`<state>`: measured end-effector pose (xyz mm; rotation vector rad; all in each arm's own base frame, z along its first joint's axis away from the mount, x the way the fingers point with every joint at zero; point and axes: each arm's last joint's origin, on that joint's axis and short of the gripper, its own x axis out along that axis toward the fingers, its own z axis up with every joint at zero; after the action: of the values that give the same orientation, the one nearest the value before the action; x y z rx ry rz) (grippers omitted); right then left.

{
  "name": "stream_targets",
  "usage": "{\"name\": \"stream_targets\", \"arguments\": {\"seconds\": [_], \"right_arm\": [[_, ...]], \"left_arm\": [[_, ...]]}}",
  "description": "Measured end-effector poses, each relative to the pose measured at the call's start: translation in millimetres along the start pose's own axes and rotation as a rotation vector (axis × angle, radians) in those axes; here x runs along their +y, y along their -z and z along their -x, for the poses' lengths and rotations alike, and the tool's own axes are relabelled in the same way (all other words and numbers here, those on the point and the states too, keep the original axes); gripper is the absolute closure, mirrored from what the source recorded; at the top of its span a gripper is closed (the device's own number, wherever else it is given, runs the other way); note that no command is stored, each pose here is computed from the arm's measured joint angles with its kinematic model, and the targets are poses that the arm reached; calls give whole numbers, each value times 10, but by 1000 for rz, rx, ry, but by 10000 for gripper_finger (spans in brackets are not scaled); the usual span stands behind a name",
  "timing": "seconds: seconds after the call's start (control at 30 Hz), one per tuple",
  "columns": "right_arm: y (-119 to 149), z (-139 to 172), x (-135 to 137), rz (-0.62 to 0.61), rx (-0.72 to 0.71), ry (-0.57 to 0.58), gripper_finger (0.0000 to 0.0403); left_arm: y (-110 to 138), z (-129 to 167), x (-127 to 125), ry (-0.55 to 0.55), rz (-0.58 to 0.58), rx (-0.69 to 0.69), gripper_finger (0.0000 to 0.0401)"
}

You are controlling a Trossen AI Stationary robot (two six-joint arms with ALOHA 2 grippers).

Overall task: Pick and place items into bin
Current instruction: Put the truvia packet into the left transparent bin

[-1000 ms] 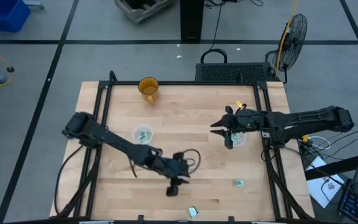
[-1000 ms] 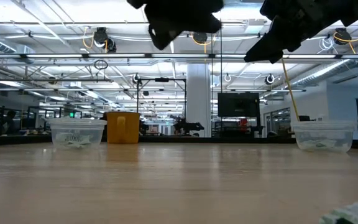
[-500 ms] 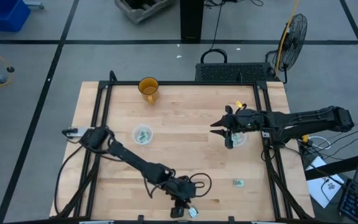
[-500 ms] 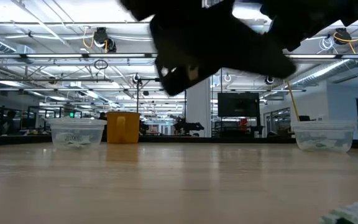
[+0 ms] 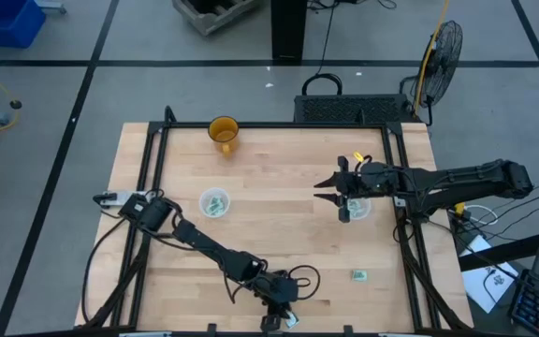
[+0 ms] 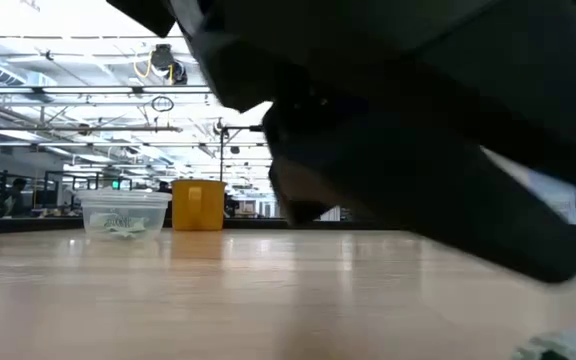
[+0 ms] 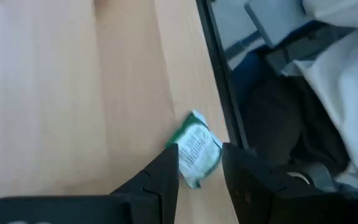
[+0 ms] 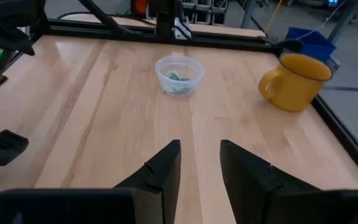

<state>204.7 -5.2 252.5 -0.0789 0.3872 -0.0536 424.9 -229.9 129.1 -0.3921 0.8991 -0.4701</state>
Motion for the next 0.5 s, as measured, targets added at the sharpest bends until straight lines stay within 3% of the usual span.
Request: {"name": "stream_targets", "arguments": {"seconds": [0.5], "right_arm": [[-27,-1,-2,27,-28,3,298]], "left_arm": [[83,-98,72,-20,-18,27,243]]}}
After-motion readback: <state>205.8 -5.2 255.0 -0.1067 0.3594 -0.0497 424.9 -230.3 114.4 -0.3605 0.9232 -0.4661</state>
